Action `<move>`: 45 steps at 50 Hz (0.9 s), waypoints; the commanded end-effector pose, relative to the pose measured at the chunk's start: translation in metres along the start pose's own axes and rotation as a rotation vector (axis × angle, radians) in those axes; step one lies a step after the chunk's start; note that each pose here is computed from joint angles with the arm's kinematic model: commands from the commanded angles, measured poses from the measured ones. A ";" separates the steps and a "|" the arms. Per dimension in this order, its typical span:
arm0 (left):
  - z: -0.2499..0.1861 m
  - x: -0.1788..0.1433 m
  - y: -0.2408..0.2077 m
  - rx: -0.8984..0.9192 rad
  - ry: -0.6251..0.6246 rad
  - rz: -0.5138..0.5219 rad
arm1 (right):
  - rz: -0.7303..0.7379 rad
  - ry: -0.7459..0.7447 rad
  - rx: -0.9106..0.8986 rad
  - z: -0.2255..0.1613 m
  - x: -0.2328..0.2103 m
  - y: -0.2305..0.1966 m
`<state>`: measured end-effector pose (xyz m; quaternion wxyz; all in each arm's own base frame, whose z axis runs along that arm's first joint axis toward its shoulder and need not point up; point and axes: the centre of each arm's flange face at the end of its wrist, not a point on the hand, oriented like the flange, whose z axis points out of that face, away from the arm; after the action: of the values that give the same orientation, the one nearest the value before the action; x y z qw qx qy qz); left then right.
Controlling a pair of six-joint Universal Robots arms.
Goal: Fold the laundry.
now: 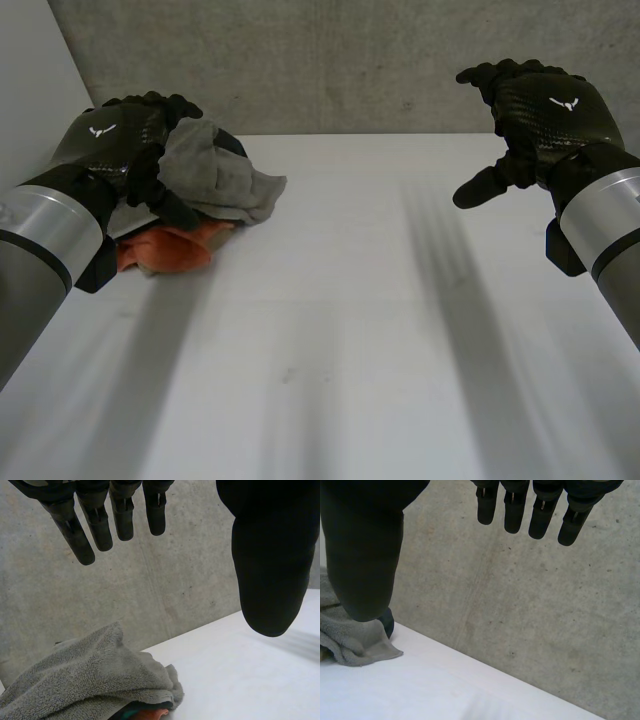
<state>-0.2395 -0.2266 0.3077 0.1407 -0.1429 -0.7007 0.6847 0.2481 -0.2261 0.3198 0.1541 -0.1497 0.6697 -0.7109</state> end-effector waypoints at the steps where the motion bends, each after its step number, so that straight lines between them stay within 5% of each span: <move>1: -0.002 -0.004 0.001 0.003 -0.014 0.000 | -0.019 0.083 0.131 0.000 0.026 -0.032; 16: 0.003 -0.021 -0.009 0.028 -0.064 0.022 | -0.035 0.040 0.149 0.000 0.019 -0.033; 22: 0.066 -0.072 0.011 -0.025 -0.160 0.083 | -0.095 0.018 0.109 0.005 0.017 -0.024; 30: 0.133 -0.097 0.049 -0.069 -0.118 0.135 | -0.124 -0.022 0.052 0.012 0.009 -0.004; 45: 0.179 -0.117 0.079 -0.034 -0.143 0.237 | -0.133 -0.033 -0.042 0.036 0.009 0.041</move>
<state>-0.2035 -0.4282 0.2160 0.0297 -0.1845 -0.7170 0.6716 0.2546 -0.2556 0.2916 0.1197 -0.2099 0.6649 -0.7068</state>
